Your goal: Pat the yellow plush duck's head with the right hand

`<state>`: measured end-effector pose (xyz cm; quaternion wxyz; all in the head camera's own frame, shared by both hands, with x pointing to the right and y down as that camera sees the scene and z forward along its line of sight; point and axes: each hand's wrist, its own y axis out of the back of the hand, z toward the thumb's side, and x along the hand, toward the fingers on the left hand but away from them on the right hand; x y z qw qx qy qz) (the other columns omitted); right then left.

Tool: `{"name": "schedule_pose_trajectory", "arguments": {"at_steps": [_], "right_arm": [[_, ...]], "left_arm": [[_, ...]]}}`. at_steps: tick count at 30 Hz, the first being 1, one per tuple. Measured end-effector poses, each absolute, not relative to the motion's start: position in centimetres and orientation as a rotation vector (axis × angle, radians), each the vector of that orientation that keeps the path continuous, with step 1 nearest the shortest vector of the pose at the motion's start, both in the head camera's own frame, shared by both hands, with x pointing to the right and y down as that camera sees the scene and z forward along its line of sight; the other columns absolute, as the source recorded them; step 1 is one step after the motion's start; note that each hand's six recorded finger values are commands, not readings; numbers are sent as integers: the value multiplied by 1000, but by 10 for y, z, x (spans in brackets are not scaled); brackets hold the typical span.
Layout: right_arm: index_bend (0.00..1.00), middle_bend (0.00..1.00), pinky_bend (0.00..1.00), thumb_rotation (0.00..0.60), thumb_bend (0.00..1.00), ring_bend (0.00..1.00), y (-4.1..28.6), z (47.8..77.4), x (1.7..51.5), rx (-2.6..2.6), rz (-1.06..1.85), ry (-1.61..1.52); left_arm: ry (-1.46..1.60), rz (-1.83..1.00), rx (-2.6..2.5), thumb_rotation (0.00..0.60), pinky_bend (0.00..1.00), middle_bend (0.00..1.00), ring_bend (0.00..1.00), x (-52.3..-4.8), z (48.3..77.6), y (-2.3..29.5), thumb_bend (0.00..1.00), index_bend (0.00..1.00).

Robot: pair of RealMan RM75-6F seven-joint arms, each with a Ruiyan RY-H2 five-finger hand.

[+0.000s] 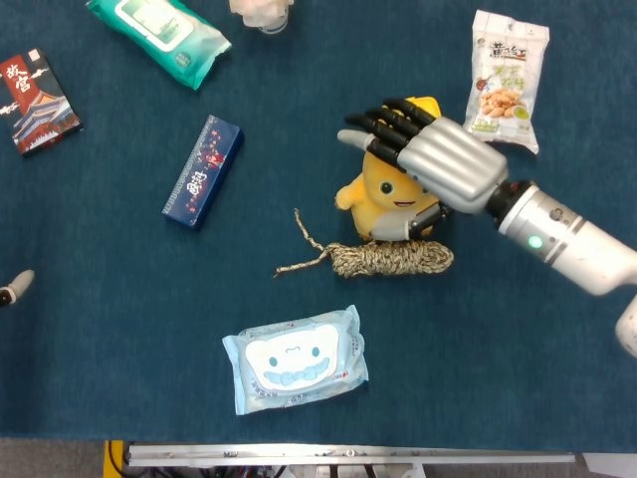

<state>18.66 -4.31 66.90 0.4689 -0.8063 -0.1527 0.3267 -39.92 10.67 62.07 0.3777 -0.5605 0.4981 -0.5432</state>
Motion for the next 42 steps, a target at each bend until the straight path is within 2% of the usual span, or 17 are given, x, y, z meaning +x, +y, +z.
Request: {"name": "schedule_pose_trajectory", "arguments": {"at_steps": [13, 25, 34, 42], "right_arm": [[21, 78, 0, 80, 0, 0, -54, 697, 195, -1943, 899, -348], [21, 78, 0, 80, 0, 0, -78, 702, 211, -1920, 967, -430], [21, 78, 0, 79, 0, 0, -88, 685, 216, -1914, 941, -501], [21, 78, 0, 79, 0, 0, -75, 659, 208, -1932, 841, -503]], "left_arm": [[1269, -1395, -1431, 523, 0, 67, 8, -400, 622, 107, 27, 155], [1265, -1394, -1434, 522, 0, 67, 8, -398, 623, 107, 27, 155], [1270, -1392, -1431, 518, 0, 67, 8, -400, 622, 107, 27, 155], [1268, -1392, -1430, 520, 0, 67, 8, -399, 621, 106, 27, 155]]}}
